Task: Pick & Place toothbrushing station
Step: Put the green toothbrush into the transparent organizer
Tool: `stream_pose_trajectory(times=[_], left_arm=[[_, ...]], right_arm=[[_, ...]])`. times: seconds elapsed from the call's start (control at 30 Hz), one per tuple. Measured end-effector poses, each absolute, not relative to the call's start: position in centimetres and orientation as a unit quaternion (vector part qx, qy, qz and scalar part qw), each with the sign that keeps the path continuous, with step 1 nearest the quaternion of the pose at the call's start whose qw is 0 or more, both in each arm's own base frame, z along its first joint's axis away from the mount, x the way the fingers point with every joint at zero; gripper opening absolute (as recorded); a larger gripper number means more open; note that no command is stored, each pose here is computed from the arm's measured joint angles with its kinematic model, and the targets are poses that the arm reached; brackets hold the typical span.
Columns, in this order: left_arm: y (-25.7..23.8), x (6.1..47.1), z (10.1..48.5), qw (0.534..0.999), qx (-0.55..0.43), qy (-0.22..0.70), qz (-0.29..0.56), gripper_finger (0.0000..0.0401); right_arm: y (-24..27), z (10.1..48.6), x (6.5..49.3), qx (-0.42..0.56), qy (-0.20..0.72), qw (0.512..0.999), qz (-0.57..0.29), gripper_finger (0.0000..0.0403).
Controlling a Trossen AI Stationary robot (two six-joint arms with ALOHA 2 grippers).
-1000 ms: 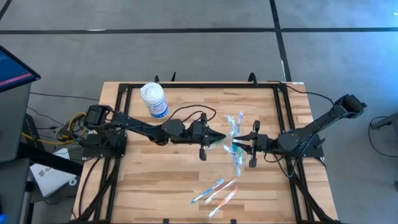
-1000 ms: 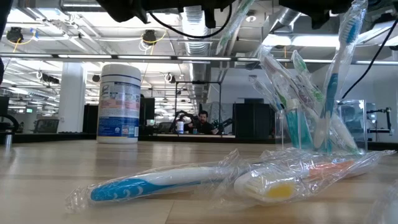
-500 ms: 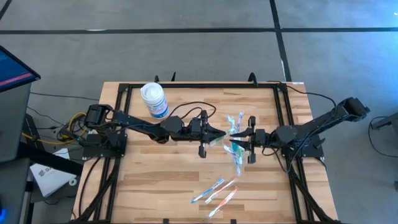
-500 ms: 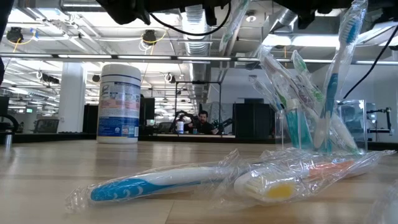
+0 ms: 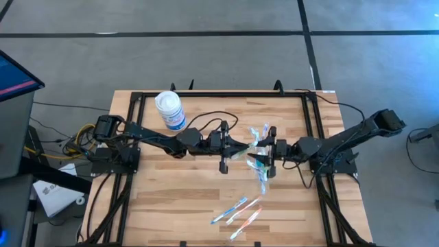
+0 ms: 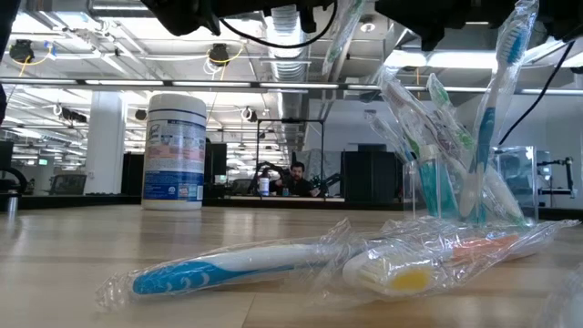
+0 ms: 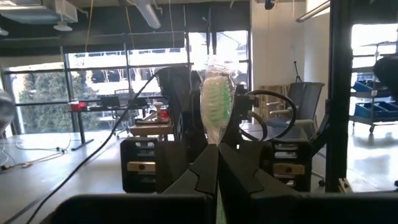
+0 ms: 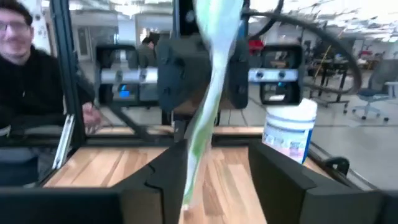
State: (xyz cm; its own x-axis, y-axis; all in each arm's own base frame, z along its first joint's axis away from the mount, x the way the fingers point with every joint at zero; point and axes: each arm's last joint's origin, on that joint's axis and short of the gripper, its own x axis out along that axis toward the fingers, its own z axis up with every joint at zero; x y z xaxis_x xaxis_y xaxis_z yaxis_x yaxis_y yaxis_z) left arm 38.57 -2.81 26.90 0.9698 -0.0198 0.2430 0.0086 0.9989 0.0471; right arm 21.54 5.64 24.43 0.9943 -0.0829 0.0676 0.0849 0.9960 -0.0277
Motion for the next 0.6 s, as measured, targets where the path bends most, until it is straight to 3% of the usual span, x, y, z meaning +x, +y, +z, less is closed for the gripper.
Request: stream_pose_trajectory(times=[0.27, 0.6], left_arm=[[-2.8, 38.5, 27.0, 0.991, 0.034, -0.128, -0.002, 0.0], [-2.7, 38.5, 27.1, 0.99, 0.049, -0.132, 0.013, 0.0]], right_arm=[[5.5, 24.4, 22.1, -0.006, -0.055, 0.997, -0.051, 0.0183], [5.8, 24.5, 23.3, 0.004, -0.07, 0.996, -0.05, 0.0146]])
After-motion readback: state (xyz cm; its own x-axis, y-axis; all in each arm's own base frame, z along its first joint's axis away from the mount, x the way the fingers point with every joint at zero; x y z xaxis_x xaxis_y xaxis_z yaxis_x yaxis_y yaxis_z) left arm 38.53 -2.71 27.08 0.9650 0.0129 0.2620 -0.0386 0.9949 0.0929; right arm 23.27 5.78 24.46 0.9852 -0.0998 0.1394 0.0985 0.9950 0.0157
